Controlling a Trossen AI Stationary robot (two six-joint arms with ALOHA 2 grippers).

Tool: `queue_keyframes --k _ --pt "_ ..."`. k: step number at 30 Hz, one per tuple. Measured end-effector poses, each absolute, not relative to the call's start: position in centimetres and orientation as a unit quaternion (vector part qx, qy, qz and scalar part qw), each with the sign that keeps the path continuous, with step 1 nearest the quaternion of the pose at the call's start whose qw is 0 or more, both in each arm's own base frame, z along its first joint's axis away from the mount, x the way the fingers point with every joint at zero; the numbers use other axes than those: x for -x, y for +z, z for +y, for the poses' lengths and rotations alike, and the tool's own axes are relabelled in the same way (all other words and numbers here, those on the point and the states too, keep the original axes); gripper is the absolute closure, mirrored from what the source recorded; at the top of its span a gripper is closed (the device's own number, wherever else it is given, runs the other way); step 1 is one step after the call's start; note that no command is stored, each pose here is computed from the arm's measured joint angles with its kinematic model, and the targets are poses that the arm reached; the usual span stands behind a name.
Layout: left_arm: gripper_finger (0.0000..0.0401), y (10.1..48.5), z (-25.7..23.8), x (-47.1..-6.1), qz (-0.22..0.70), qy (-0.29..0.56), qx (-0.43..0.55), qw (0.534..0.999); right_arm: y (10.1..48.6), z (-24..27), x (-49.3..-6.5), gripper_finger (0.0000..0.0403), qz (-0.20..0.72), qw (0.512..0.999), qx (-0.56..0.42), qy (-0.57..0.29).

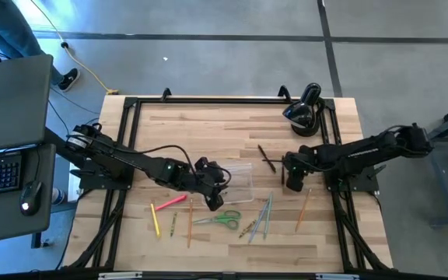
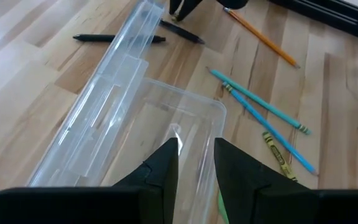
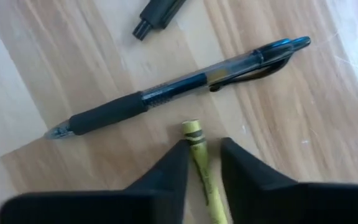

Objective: Pick & place school supplies into a supply box
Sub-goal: Put the top right green crayon into the supply box

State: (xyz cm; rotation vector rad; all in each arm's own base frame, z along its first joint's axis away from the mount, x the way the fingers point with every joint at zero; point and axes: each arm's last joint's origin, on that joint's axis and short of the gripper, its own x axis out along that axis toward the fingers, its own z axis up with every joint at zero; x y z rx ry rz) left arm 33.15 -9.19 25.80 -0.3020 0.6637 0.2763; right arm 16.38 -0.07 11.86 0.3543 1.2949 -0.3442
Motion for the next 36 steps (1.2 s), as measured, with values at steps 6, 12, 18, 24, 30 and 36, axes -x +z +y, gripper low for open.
queue_keyframes --k 6,12,18,24,30,36 --pt "0.0266 26.2 -9.2 -32.8 0.329 0.121 0.153 0.924 12.7 0.6 -16.5 0.039 0.588 0.754 -0.234 -0.176" --pt "0.0266 28.7 -9.2 -31.2 0.305 0.101 0.164 0.932 16.5 2.4 -17.9 0.0398 0.544 0.783 -0.282 -0.106" --pt "0.0266 31.5 -9.3 -28.1 0.28 0.117 0.146 0.942 20.8 4.6 -19.7 0.0398 0.446 0.854 -0.258 -0.072" --pt "0.0266 33.6 -8.6 -25.9 0.247 0.136 0.132 0.95 22.4 6.4 -23.8 0.04 0.301 0.938 -0.169 -0.025" --pt "0.0266 34.2 -8.4 -25.3 0.239 0.135 0.126 0.953 19.4 7.0 -29.0 0.0401 0.318 0.944 -0.087 -0.012" --pt "0.0266 34.3 -8.4 -25.2 0.236 0.132 0.143 0.952 17.7 7.8 -34.5 0.0398 0.363 0.932 -0.007 0.008"
